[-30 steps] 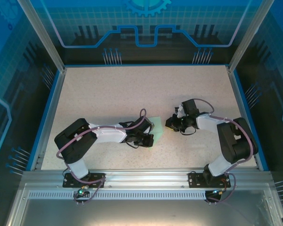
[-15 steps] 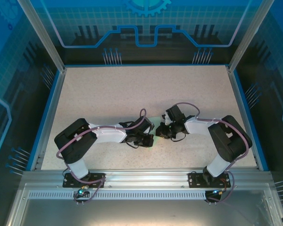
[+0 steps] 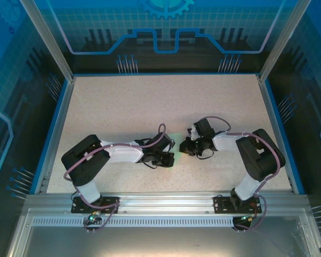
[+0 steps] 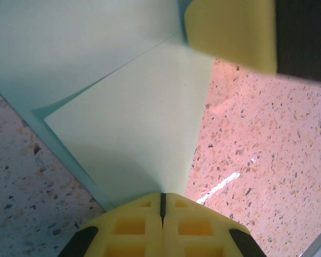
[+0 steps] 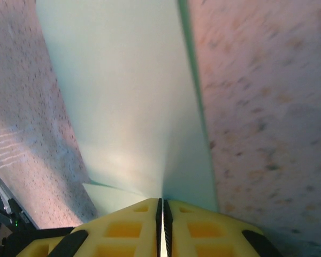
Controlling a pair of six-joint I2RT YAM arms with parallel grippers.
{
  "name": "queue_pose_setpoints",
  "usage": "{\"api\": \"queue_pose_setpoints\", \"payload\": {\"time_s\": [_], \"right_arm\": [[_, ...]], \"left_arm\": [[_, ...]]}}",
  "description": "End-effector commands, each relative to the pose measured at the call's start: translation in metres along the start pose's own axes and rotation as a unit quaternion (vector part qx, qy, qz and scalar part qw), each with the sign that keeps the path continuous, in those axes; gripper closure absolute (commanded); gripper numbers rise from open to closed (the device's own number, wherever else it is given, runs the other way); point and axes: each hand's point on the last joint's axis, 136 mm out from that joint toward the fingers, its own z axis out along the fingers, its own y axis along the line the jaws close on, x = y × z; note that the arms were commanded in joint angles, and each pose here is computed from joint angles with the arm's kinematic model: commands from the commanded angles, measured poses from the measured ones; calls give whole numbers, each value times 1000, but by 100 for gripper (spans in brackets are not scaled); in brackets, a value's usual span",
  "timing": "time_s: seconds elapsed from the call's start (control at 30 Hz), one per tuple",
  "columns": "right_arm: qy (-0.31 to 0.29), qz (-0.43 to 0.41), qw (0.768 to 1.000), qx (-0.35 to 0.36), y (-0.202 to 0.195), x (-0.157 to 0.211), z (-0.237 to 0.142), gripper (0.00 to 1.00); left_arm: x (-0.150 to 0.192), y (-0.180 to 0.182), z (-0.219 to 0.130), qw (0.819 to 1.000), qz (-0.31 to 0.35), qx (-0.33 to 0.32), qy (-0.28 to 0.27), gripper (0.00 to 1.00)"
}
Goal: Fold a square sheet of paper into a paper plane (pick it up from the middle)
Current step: Third fold the triangle at the center of the table.
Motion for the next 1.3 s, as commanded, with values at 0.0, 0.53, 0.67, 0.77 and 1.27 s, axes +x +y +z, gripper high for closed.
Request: {"api": "queue_pose_setpoints", "payload": {"time_s": [0.0,0.53,0.67,0.77,1.27], "right_arm": [[-50,12,996,68,-37,-22,-10,85],[-43,-45,998,2,25,2,-32,80],[-16,-50,999,0,33,11,-12,81],[1,-52,999,5,35,12,4,82],[31,-22,995,89,-11,22,28,87]], "left_arm": [[55,59,8,991,-33,-100,84,100],[46,49,5,993,-29,-89,75,100],[43,45,5,993,-27,-84,72,100],[41,43,4,994,-27,-82,71,100],[12,-8,-43,1000,1,-7,17,86]]}}
